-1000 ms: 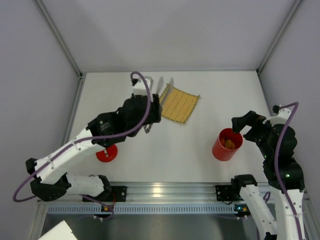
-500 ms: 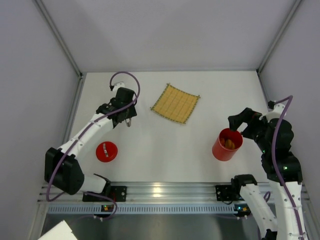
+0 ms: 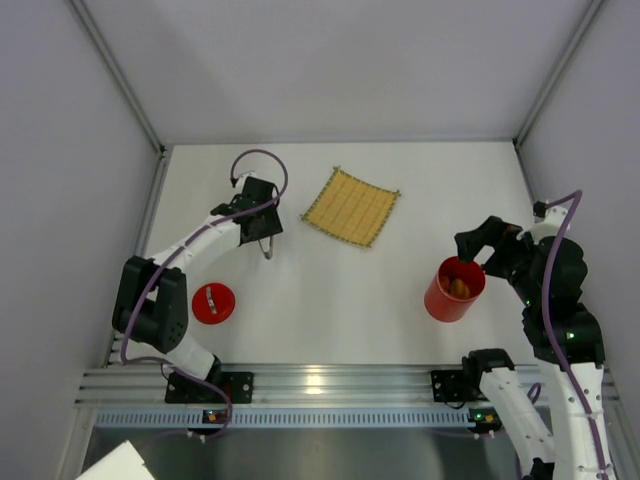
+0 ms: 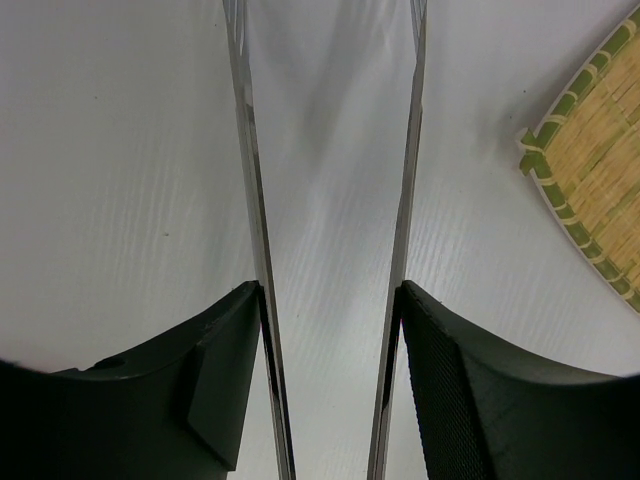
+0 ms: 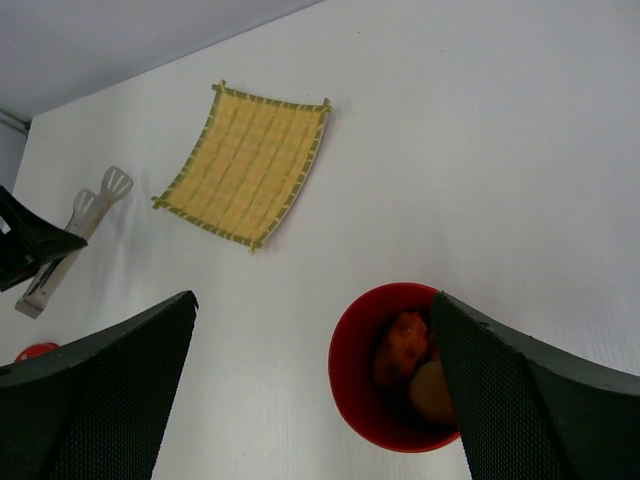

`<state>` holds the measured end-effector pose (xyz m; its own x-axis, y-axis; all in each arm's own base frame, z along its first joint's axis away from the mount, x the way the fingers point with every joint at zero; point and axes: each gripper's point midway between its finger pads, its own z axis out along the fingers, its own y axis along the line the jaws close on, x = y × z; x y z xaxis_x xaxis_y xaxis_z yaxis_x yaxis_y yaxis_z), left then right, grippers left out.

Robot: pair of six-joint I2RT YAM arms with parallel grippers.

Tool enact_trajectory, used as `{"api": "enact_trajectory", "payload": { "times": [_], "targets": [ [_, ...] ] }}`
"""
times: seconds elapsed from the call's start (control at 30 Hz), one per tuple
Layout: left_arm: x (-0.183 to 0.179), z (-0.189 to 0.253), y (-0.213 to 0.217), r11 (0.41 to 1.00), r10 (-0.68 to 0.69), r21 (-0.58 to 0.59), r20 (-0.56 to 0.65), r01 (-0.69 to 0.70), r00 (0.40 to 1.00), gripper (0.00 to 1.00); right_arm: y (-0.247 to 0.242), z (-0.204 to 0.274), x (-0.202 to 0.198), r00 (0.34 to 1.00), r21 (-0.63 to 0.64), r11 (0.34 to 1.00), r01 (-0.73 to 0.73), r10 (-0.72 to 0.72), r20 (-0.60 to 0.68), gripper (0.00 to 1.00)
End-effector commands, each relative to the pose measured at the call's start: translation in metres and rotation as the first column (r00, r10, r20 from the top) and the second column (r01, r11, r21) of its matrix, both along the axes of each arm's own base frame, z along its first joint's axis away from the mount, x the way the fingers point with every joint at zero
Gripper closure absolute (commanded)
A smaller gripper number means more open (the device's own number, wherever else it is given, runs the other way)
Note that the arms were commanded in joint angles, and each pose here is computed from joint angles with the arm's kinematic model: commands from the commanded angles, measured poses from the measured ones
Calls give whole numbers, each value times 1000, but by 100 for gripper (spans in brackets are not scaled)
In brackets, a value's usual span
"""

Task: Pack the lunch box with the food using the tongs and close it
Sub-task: Place the clamp at the center of the board.

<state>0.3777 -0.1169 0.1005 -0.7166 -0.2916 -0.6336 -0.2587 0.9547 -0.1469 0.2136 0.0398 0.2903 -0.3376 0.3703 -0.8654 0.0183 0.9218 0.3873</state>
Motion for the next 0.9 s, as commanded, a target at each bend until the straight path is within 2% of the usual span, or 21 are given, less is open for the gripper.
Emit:
{"api": "enact_trajectory", "payload": {
  "times": [0.0, 0.2, 0.6, 0.77, 0.87],
  "targets": [
    [14, -1, -4, 999, 12, -36, 39, -10, 999, 38, -1, 5, 6, 999, -8, 1000, -3, 3, 34, 1],
    [11, -12, -6, 999, 0, -43, 7, 0, 1000, 35, 0, 3, 6, 1000, -12, 1000, -9, 10, 24, 0],
    [5, -13, -3, 1000, -1, -27, -18, 0, 1000, 15, 2, -1, 9, 1000, -13, 1000, -26, 26, 6, 1],
    [4, -2, 1, 1000, 8, -21, -1, -8, 1000, 14, 3, 0, 8, 1000, -14, 1000, -27, 27, 6, 0],
    [-3, 27, 11, 998, 58, -21, 62, -57, 996, 20, 4, -1, 7, 999, -13, 999, -35, 35, 3, 0]
  ]
}}
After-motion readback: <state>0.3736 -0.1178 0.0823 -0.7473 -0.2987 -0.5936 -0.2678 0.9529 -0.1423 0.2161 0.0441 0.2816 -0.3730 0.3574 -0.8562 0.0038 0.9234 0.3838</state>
